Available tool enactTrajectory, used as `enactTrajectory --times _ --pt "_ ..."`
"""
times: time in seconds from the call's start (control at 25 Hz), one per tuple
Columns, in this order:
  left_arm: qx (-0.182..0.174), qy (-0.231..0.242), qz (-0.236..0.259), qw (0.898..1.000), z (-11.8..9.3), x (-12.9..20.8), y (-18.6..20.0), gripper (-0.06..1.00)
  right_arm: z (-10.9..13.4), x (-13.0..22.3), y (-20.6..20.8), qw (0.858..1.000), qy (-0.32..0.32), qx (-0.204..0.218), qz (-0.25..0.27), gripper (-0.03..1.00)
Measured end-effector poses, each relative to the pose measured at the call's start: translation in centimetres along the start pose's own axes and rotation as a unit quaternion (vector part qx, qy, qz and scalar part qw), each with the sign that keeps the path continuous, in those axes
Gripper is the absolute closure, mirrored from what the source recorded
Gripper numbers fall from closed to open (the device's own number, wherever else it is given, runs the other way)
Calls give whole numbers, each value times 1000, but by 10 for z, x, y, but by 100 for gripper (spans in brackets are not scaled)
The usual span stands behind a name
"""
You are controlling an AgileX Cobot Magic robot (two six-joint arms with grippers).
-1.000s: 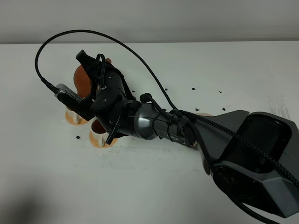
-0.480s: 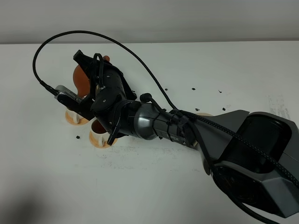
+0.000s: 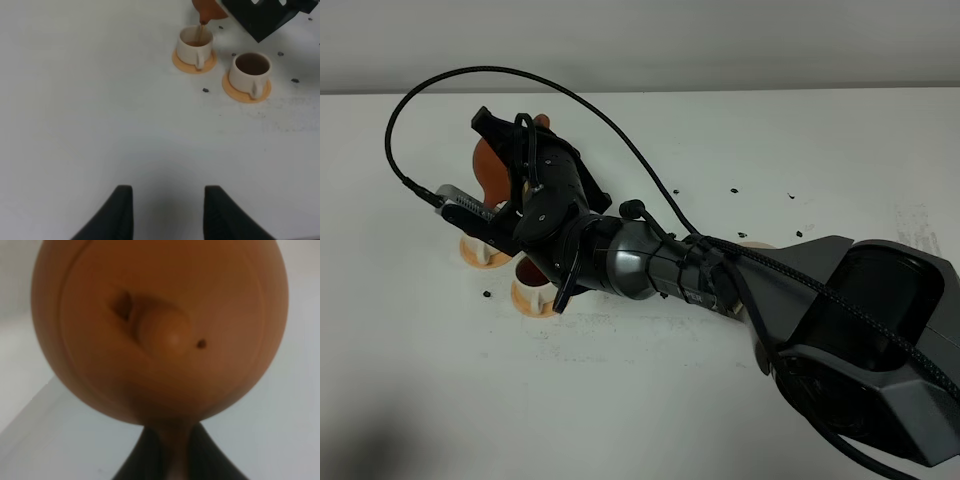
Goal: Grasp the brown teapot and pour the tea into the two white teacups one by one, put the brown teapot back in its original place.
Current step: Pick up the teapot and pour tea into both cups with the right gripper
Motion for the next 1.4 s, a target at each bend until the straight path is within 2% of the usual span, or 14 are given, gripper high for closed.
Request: enactTrajectory --times 1.4 --pt "0 0 0 1000 0 0 0 58 -4 -3 0 999 28 16 -14 85"
Point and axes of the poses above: a point on each arm's last joint axis where the gripper is mounted, y pointing back along that axis away from the gripper, z along the wrist's bending axis when the last joint is at zero, x = y × z, the point moved 3 cm from there along -y, pointing out along that axis toward the gripper, and after that the axes turned 8 degrees about -y, right-handed, at the moved point
